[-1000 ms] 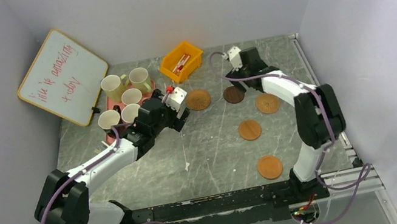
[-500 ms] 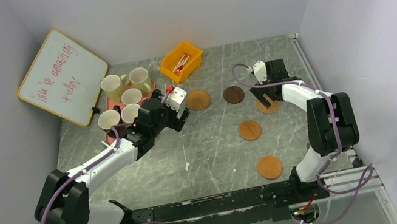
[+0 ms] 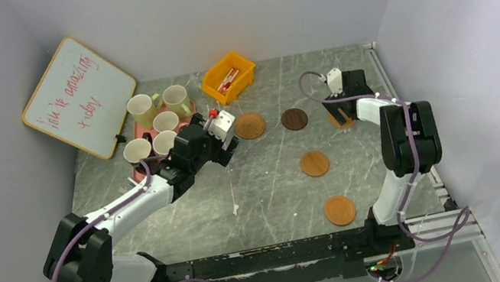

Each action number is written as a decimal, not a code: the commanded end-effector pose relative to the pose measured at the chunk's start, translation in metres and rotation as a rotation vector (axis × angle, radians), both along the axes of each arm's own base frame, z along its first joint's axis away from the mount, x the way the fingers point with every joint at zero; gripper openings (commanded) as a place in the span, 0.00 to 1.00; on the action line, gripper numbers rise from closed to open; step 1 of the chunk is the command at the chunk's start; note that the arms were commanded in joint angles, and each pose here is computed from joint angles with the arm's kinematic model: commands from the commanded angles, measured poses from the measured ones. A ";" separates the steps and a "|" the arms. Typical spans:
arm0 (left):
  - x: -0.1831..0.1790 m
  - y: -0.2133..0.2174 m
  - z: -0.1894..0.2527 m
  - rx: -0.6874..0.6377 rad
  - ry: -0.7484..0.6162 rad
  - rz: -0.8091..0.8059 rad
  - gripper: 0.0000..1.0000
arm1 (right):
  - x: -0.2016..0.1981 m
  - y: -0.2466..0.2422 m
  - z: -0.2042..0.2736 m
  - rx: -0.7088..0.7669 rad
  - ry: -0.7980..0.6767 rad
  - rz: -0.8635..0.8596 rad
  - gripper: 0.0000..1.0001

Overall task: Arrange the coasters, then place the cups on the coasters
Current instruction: Move the coaster to the center of the board.

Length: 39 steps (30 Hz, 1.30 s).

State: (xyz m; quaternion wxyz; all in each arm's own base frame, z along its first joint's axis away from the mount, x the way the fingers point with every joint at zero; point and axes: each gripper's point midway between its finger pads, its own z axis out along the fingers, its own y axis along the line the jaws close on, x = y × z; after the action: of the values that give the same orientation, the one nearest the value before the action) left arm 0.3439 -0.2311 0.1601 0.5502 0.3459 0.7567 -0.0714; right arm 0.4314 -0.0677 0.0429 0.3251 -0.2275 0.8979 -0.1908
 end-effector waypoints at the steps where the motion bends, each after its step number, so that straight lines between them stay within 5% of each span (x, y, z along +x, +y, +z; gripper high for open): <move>1: 0.006 0.000 0.013 -0.043 -0.038 0.022 0.96 | 0.007 -0.030 -0.023 -0.038 0.040 -0.069 1.00; 14: 0.008 0.001 0.011 -0.038 -0.039 0.032 0.96 | 0.020 -0.033 0.000 -0.016 -0.030 -0.065 1.00; 23: 0.009 0.002 0.011 -0.039 -0.044 0.044 0.96 | 0.030 0.023 0.149 0.098 -0.408 0.038 1.00; 32: 0.009 0.003 0.010 -0.036 -0.042 0.044 0.96 | -0.024 0.136 0.119 0.075 -0.291 0.246 1.00; 39: 0.011 0.005 0.009 -0.029 -0.048 0.053 0.96 | 0.012 0.146 0.088 0.030 -0.270 0.197 1.00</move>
State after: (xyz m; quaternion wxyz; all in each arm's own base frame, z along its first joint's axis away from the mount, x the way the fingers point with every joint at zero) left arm 0.3488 -0.2275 0.1632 0.5586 0.3353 0.7562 -0.0598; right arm 0.4123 0.0889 0.1313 0.4540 -0.3251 0.8189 -0.1323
